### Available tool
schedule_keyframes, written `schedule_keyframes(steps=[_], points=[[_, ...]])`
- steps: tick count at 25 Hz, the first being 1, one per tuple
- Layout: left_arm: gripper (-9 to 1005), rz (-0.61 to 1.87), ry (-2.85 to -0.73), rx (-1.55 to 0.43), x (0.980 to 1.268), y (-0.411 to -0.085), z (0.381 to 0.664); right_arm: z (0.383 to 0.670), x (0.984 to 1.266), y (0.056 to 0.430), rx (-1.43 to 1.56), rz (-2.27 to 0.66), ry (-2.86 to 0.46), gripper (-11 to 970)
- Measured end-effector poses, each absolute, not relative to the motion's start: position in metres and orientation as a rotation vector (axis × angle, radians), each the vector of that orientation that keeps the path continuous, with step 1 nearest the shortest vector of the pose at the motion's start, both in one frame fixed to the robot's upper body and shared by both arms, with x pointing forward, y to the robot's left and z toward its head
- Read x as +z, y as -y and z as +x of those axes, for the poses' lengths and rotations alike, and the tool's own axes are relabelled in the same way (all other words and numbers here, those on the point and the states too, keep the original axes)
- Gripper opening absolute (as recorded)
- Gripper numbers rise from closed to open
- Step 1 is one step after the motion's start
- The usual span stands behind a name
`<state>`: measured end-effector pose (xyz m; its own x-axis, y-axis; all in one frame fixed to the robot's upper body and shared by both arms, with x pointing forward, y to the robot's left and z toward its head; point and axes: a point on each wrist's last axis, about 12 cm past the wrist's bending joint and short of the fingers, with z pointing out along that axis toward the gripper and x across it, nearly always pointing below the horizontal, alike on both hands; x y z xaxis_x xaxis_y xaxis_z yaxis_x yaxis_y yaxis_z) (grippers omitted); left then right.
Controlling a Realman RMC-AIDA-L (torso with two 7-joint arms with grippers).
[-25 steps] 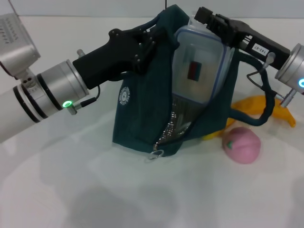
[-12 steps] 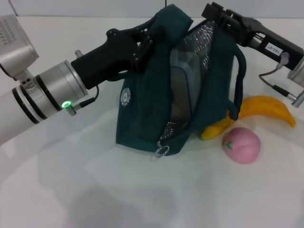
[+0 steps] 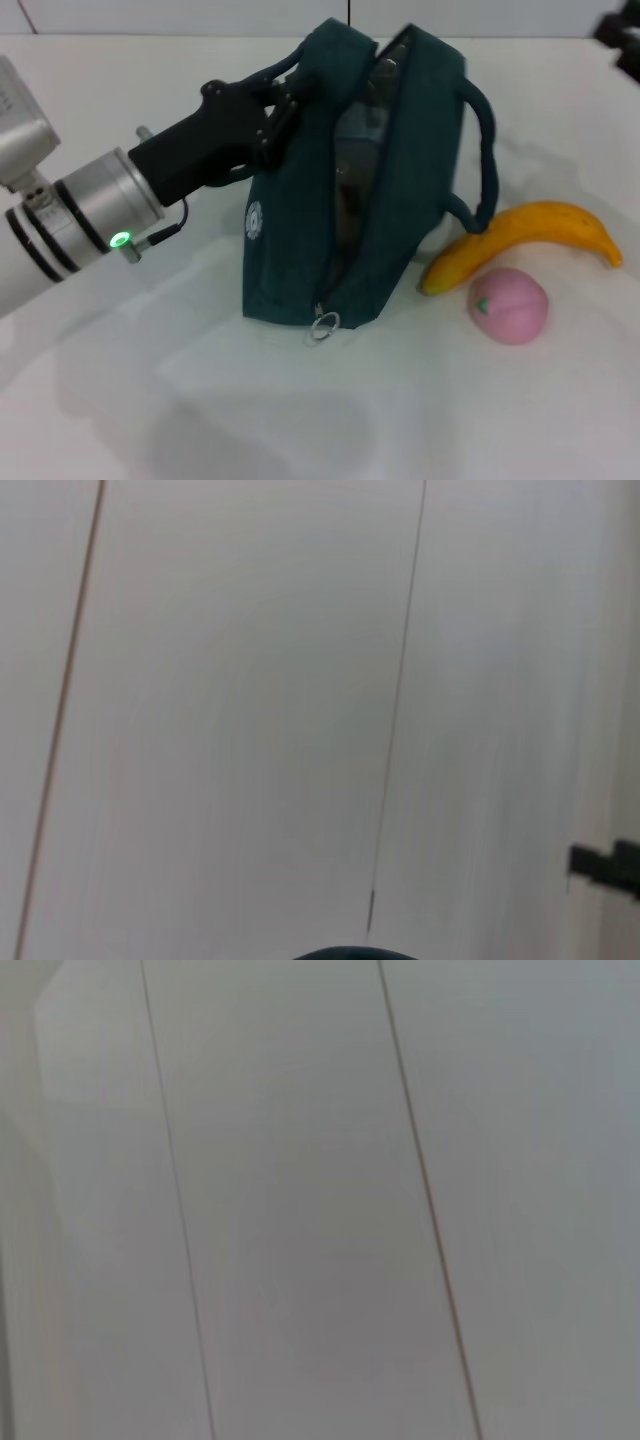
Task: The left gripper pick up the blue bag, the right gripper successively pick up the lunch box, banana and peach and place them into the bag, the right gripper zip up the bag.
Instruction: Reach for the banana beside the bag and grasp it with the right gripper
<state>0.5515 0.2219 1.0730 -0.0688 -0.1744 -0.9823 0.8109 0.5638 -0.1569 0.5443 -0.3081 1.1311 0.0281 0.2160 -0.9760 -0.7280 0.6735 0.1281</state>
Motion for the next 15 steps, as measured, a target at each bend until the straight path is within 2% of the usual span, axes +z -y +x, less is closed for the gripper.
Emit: schedule_keyframes(steps=[2,7,12,15], points=[[42,0.586,-1.417,-0.882,1.072,-0.224,0.55,0.535,1.138,0.323,0.737,-0.517,-1.357,476],[42,0.591,-1.413,-0.873,1.072,-0.225,0.549,0.536,1.144,0.327,0.758,-0.6,-1.436,590],[42,0.581,-1.408,-0.864,1.072,-0.227,0.55,0.553,1.167,0.331,0.647,-0.817,-1.866,689],[42,0.581,-1.407,-0.864,1.072,-0.227,0.55,0.558,1.175,0.33,0.58,-0.865,-1.974,742]])
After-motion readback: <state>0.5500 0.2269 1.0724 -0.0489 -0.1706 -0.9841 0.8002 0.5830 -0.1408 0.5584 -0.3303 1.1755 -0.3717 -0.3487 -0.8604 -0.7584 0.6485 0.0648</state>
